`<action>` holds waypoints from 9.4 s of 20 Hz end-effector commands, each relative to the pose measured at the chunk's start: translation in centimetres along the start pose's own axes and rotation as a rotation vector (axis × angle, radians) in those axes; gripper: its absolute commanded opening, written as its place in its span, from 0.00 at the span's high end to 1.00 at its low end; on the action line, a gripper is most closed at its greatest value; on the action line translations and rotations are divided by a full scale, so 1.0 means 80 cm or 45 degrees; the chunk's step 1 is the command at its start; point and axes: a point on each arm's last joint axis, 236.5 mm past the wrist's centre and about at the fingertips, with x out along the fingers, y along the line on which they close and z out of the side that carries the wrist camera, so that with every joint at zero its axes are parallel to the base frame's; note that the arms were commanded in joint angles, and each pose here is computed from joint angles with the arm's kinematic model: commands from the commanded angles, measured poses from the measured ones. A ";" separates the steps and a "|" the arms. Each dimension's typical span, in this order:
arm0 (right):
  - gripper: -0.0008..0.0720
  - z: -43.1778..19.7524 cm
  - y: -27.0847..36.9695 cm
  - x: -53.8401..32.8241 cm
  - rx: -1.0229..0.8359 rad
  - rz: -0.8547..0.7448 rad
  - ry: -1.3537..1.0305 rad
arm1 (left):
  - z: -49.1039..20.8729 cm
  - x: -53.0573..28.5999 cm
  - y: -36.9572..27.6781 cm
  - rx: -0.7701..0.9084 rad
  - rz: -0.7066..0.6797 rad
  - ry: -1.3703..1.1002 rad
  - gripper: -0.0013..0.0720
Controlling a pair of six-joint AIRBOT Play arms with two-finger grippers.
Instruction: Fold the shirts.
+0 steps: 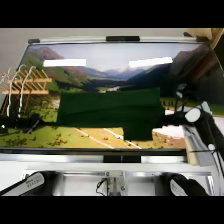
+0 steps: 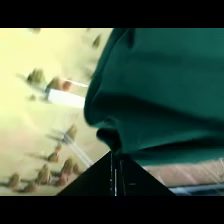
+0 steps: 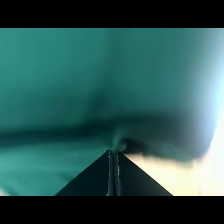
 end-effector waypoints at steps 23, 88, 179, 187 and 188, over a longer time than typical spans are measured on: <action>0.04 0.134 -0.107 0.088 0.146 -0.019 0.116 | 0.173 0.027 -0.092 0.046 -0.073 0.042 0.20; 0.05 0.014 0.000 0.005 -0.046 -0.270 0.473 | 0.110 -0.163 -0.310 0.607 -0.351 -0.398 0.94; 0.12 0.157 0.042 -0.110 0.058 -0.134 -0.088 | 0.096 -0.056 -0.230 0.776 0.645 -0.093 0.01; 0.12 0.072 0.046 -0.046 -0.159 -0.316 0.336 | 0.048 0.011 -0.182 0.691 0.687 0.085 0.01; 0.12 0.071 0.048 -0.045 -0.162 -0.312 0.338 | 0.051 0.012 -0.184 0.696 0.679 0.066 0.01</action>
